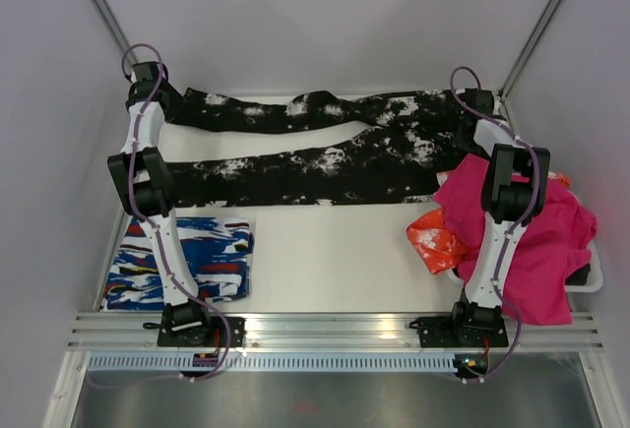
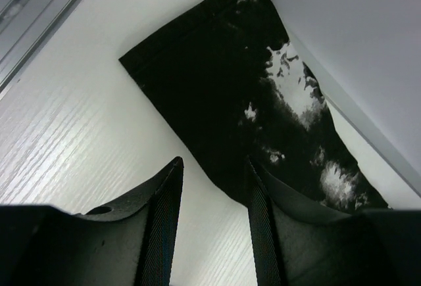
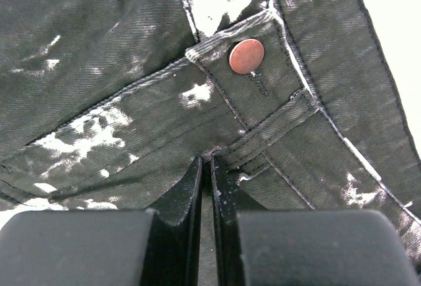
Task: Fold and stack the trousers
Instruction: Flatten the trousers out
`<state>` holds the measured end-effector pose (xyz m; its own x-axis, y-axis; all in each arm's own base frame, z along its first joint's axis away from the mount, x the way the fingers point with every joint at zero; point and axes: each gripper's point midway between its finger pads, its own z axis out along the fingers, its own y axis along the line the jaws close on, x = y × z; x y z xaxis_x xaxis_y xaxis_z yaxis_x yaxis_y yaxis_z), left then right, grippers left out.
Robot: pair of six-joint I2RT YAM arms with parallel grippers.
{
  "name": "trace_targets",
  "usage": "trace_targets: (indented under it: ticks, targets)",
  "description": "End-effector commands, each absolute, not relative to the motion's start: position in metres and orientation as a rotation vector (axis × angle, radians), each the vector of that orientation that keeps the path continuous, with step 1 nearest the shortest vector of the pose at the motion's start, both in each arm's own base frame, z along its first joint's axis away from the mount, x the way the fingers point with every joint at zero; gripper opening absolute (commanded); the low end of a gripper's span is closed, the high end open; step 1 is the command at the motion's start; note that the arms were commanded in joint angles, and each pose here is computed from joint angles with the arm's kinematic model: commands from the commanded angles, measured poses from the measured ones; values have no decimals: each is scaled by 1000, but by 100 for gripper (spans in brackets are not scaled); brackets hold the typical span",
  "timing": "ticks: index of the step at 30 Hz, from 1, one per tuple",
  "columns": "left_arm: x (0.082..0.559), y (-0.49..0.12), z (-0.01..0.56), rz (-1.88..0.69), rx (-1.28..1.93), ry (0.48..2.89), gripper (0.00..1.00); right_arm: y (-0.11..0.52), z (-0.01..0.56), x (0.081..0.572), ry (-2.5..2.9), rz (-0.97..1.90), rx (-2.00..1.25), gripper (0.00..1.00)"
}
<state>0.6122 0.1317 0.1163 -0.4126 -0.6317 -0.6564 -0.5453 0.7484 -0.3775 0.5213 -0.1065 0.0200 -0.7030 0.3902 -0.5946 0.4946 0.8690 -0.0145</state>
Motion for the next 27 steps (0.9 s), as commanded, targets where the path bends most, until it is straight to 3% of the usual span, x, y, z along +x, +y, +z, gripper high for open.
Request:
trace_targets:
  ticks: [1, 5, 9, 14, 17, 18, 20, 21, 23, 27]
  targets:
    - [642, 131, 147, -217, -895, 1956, 49, -130, -2, 462, 2580, -368, 665, 12]
    - [644, 122, 136, -210, -892, 1977, 50, -134, -13, 433, 2614, -409, 676, 10]
    - [643, 127, 120, -147, -928, 1986, 66, -133, -19, 409, 2659, -442, 661, 8]
    - [653, 118, 114, -221, -951, 1979, 73, -116, 24, 438, 2594, -294, 536, 9]
    - [658, 111, 115, -246, -965, 1968, 74, -80, 76, 476, 2502, -142, 325, 27]
    - [659, 107, 116, -262, -964, 1966, 75, -48, 113, 500, 2424, -58, 167, 43]
    - [659, 104, 117, -277, -970, 1965, 76, -19, 168, 532, 2289, -17, 53, 59]
    - [660, 103, 118, -291, -976, 1964, 77, 16, 176, 539, 2275, 56, -67, 73]
    - [659, 102, 117, -299, -981, 1966, 77, 52, 206, 562, 2197, 111, -192, 84]
    - [658, 95, 117, -325, -950, 1992, 77, 127, 213, 588, 2096, 169, -401, 96]
